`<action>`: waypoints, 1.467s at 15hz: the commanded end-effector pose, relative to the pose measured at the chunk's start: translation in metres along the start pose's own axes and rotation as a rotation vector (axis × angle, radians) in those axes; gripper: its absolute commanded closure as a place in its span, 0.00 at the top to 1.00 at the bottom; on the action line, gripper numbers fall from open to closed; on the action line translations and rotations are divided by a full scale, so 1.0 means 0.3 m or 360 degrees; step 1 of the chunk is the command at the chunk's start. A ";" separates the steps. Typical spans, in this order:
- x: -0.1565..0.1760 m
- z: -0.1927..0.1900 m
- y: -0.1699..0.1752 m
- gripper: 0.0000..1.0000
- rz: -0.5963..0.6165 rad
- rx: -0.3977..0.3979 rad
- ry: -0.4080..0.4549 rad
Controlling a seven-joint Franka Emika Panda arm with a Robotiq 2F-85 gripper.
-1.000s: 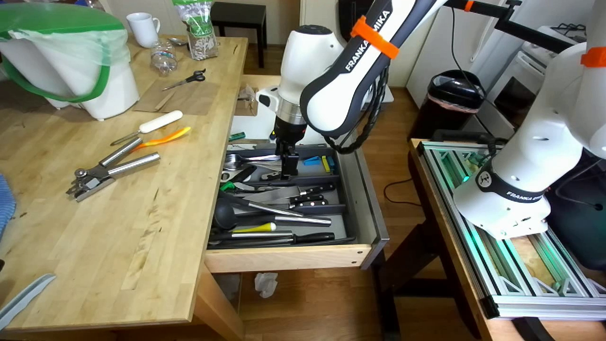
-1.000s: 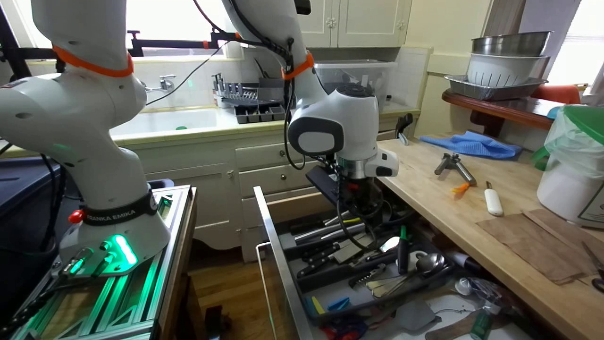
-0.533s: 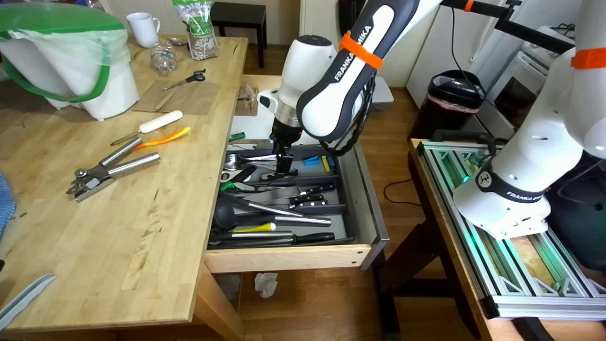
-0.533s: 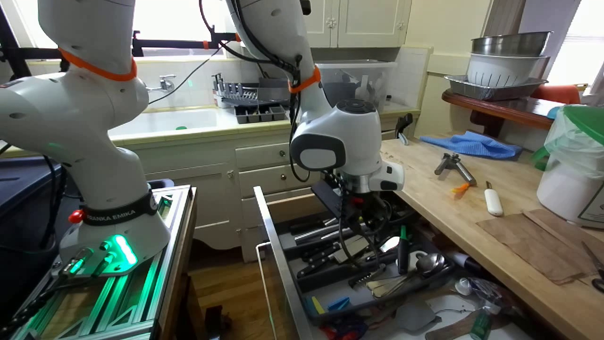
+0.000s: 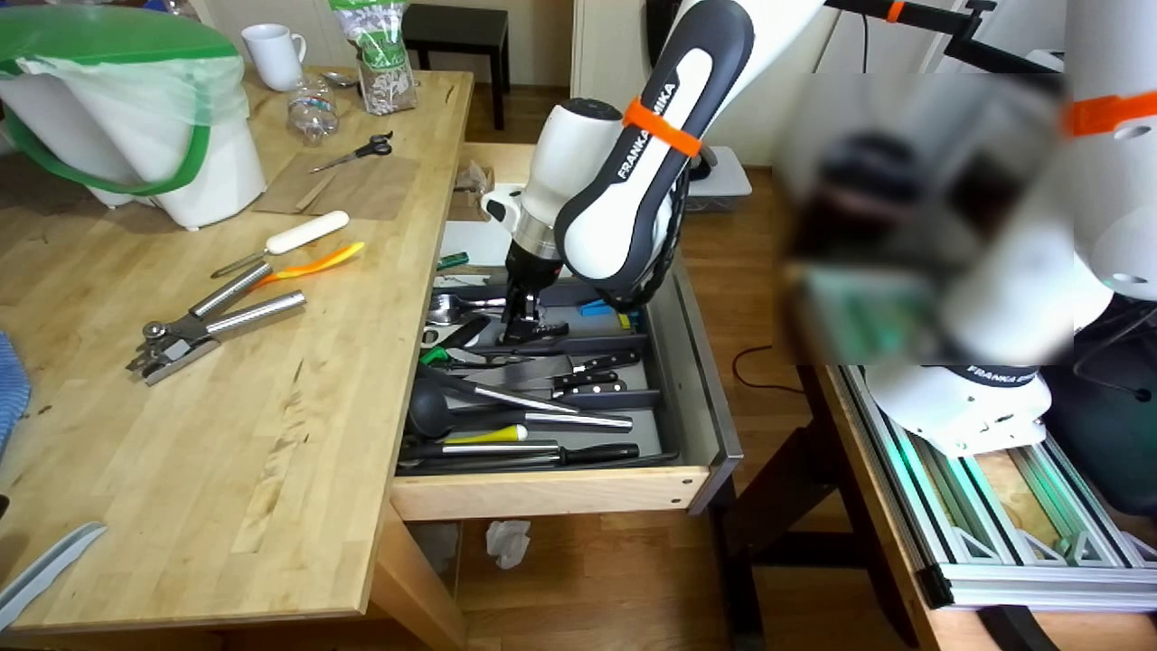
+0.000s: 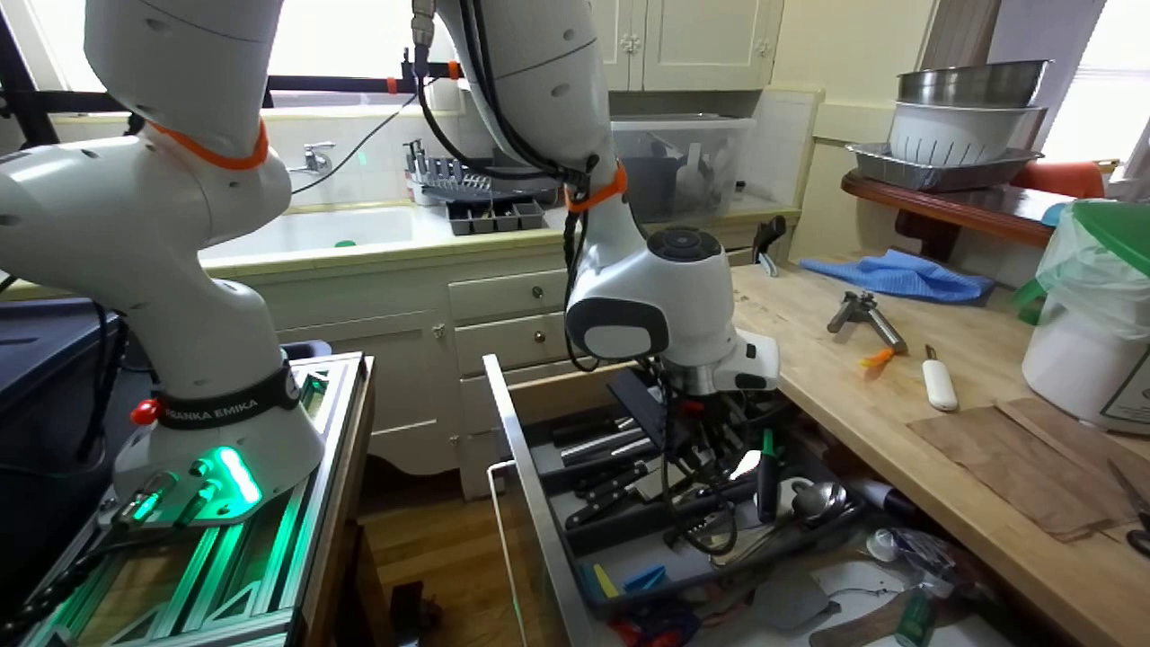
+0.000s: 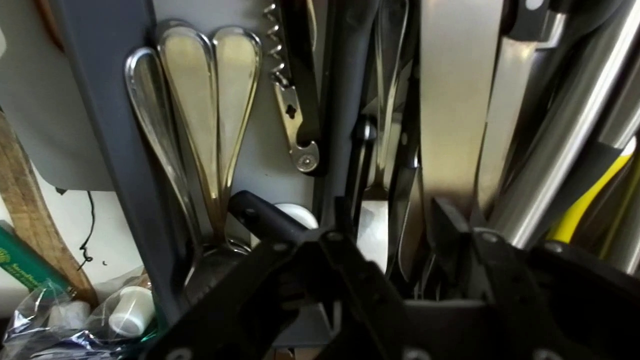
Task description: Remove the silver spoon from the drawer and put it on the counter
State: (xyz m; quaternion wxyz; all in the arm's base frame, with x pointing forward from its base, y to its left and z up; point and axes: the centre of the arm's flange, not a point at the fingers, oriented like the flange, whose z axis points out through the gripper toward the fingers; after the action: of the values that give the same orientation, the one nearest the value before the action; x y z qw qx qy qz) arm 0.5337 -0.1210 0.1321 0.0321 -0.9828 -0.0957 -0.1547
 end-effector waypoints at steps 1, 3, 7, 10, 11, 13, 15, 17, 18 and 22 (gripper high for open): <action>0.009 0.099 0.027 0.35 -0.0005 0.0022 0.0059; 0.006 0.134 0.032 0.37 -0.0016 0.0012 0.0075; 0.002 0.178 0.032 0.27 -0.0024 0.0032 0.0102; 0.002 0.202 0.027 0.25 -0.0029 0.0047 0.0122; 0.005 0.205 0.025 0.20 -0.0028 0.0052 0.0128; 0.007 0.212 0.023 0.21 -0.0029 0.0062 0.0137; 0.007 0.219 0.019 0.22 -0.0024 0.0077 0.0136; 0.007 0.221 0.018 0.21 -0.0027 0.0087 0.0133; 0.007 0.221 0.019 0.21 -0.0026 0.0091 0.0133; 0.004 0.218 0.017 0.22 -0.0014 0.0106 0.0117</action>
State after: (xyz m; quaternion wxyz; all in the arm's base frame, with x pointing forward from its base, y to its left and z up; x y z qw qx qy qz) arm 0.5535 -0.1196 0.0761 0.0571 -0.9749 -0.1088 -0.1857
